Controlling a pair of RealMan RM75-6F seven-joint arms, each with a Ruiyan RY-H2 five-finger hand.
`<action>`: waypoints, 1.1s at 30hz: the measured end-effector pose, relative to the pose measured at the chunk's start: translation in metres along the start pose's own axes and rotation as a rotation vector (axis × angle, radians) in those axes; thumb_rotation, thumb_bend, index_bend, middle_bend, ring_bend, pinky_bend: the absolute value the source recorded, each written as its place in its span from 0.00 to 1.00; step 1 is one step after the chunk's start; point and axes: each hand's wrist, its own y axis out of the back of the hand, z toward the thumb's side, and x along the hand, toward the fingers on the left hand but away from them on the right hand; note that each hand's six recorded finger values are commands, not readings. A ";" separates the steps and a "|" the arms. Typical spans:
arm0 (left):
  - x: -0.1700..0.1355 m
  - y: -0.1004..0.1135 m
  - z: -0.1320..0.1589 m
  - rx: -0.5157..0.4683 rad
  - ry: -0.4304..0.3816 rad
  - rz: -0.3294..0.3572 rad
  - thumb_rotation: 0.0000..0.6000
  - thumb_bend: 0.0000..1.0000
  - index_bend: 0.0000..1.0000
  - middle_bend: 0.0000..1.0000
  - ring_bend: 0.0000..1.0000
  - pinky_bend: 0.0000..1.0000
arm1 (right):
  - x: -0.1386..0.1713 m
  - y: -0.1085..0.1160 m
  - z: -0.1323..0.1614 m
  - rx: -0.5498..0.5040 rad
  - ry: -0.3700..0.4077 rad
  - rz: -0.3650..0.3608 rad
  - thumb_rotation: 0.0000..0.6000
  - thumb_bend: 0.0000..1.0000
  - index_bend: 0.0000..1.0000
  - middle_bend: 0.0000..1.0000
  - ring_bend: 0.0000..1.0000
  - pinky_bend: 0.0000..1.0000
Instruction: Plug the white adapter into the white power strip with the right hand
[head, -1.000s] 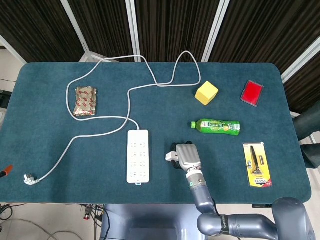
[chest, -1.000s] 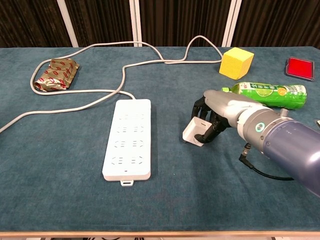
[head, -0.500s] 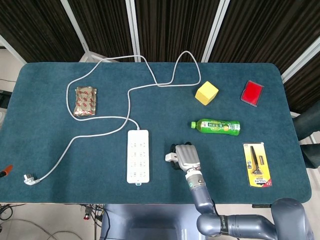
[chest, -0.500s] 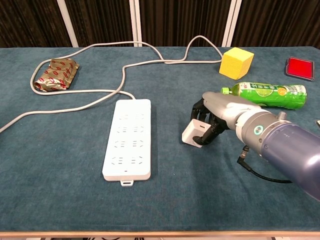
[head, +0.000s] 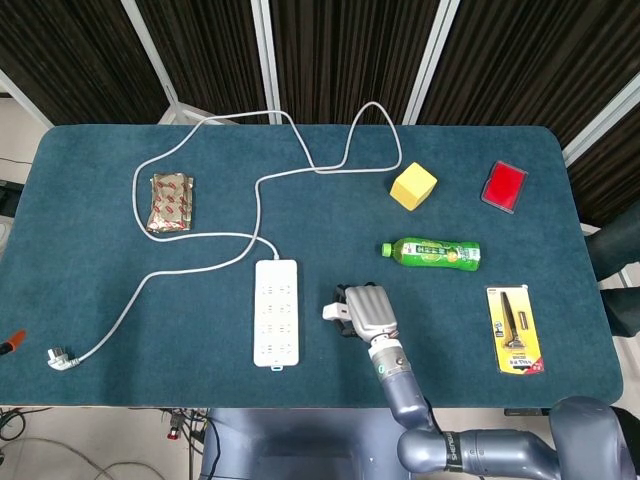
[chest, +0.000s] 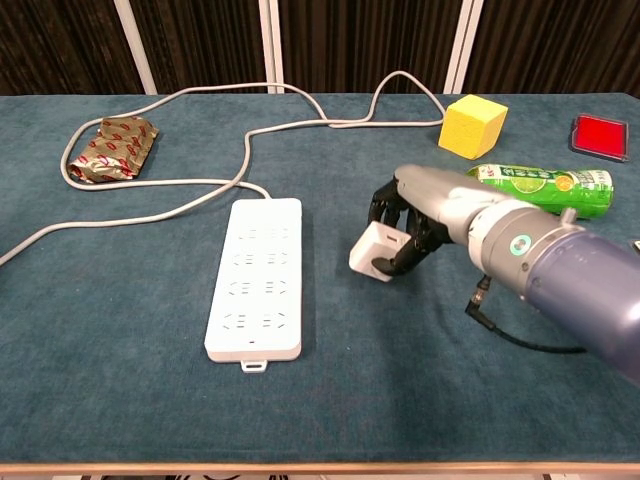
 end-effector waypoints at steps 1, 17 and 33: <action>0.000 0.000 0.000 0.000 0.000 0.000 1.00 0.07 0.12 0.00 0.00 0.00 | 0.000 0.003 0.001 0.015 0.010 -0.006 1.00 0.53 0.68 0.61 0.52 0.37; -0.001 0.001 0.000 -0.003 0.003 0.004 1.00 0.07 0.12 0.00 0.00 0.00 | -0.015 0.031 0.018 0.244 0.071 0.086 1.00 0.55 0.70 0.62 0.54 0.37; -0.001 0.002 -0.001 -0.003 0.001 0.000 1.00 0.07 0.12 0.00 0.00 0.00 | -0.046 0.053 0.077 0.233 0.061 0.189 1.00 0.55 0.70 0.63 0.54 0.37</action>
